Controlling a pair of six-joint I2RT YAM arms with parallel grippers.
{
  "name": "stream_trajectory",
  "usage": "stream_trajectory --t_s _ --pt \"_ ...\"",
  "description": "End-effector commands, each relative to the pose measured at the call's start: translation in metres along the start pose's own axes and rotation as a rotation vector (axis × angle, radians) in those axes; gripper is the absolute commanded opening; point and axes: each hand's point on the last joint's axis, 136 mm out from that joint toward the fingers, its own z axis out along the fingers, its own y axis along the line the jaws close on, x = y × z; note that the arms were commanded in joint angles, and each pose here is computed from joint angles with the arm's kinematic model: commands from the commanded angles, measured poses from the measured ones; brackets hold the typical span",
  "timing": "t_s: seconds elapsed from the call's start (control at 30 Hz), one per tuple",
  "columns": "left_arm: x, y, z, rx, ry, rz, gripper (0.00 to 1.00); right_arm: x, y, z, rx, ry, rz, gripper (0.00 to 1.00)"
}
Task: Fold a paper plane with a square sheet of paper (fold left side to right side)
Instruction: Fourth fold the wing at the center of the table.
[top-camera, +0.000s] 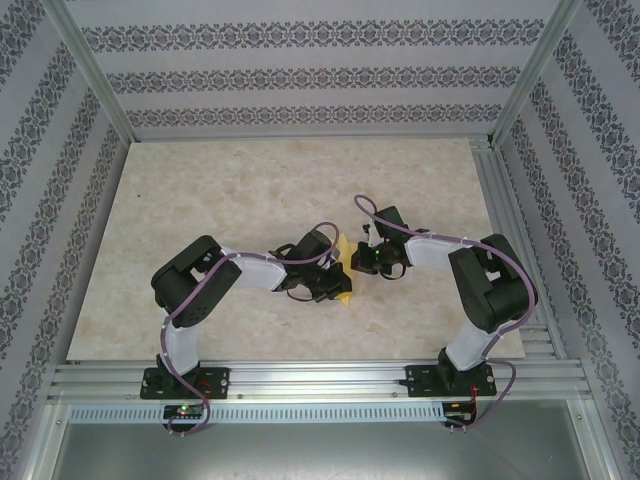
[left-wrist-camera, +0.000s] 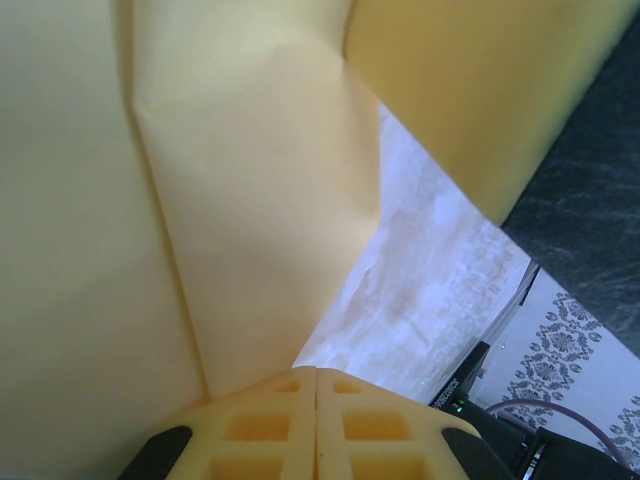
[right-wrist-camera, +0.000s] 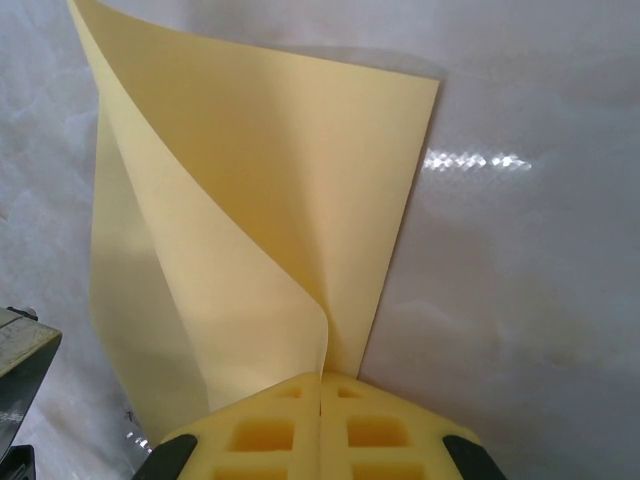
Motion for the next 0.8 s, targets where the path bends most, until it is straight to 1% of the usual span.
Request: stream_trajectory --t_s 0.0,0.37,0.5,0.7,0.77 --pt "0.007 0.012 0.007 -0.025 0.01 -0.019 0.09 0.01 -0.021 0.008 0.099 0.035 -0.005 0.02" --pt "0.013 0.029 0.009 -0.058 0.018 -0.045 0.09 0.006 -0.019 0.009 0.098 0.031 -0.007 0.02" --pt "0.012 0.02 0.01 -0.041 0.02 -0.03 0.11 0.007 -0.018 0.011 0.09 0.04 -0.002 0.02" --pt "0.008 -0.009 0.004 0.014 0.01 0.018 0.17 0.009 -0.021 0.012 0.099 0.045 -0.002 0.02" --pt "0.006 -0.017 0.0 0.009 0.005 0.039 0.19 0.008 -0.02 0.012 0.099 0.044 -0.003 0.02"
